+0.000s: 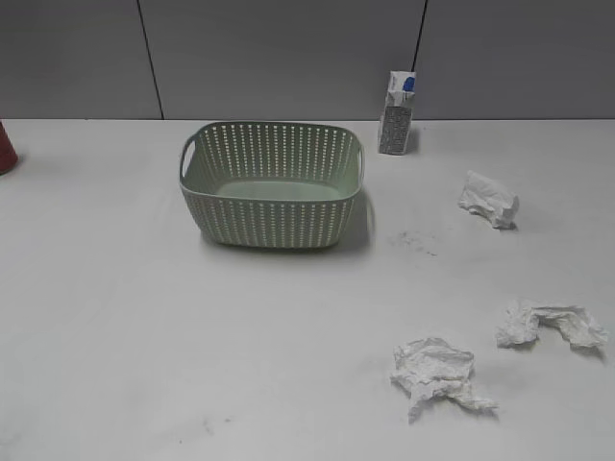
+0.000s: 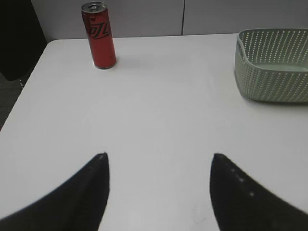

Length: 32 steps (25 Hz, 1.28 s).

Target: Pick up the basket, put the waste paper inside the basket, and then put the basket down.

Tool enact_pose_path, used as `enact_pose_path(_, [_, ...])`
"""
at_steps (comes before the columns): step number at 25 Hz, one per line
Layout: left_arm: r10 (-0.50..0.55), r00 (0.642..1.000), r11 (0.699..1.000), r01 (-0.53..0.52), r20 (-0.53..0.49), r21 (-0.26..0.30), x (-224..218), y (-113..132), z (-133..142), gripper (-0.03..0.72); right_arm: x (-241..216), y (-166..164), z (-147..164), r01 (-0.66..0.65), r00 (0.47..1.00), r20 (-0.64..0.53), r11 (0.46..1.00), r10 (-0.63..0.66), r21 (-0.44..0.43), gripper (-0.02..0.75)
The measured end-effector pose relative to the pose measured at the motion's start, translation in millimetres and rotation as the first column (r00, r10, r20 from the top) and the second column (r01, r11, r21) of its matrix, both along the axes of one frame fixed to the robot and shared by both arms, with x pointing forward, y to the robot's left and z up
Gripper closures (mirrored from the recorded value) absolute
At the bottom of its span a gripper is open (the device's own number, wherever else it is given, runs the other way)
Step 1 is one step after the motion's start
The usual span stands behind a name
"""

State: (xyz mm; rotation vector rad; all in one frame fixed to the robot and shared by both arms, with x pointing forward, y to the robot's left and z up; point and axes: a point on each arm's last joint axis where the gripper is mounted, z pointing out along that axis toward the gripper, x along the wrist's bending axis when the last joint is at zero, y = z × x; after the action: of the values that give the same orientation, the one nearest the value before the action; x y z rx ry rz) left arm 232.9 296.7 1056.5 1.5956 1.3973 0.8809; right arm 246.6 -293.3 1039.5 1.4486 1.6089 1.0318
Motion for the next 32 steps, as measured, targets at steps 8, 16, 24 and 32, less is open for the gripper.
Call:
enact_pose_path(8, [0.000, 1.000, 1.000, 0.000, 0.001, 0.000, 0.0, 0.0, 0.1, 0.192, 0.0, 0.0, 0.0, 0.000, 1.000, 0.000, 1.000, 0.000, 0.000, 0.175])
enact_pose_path(16, [-0.004, 0.994, 0.999, 0.008, 0.111, -0.038, 10.4, -2.3, 20.4, 0.192, 0.0, 0.0, 0.0, 0.000, 1.000, 0.000, 1.000, 0.000, 0.000, 0.175])
enact_pose_path(24, [0.004, 0.999, 0.995, 0.001, 0.048, -0.100, 74.2, -9.4, 31.4, 0.192, 0.0, 0.0, 0.0, 0.000, 1.000, 0.000, 1.000, 0.000, 0.000, 0.175])
enact_pose_path(32, [-0.044, 0.991, 0.992, 0.028, -0.129, -0.120, 136.7, -23.2, 17.8, 0.192, 0.0, 0.0, 0.0, 0.000, 1.000, 0.000, 1.000, 0.000, 0.000, 0.175])
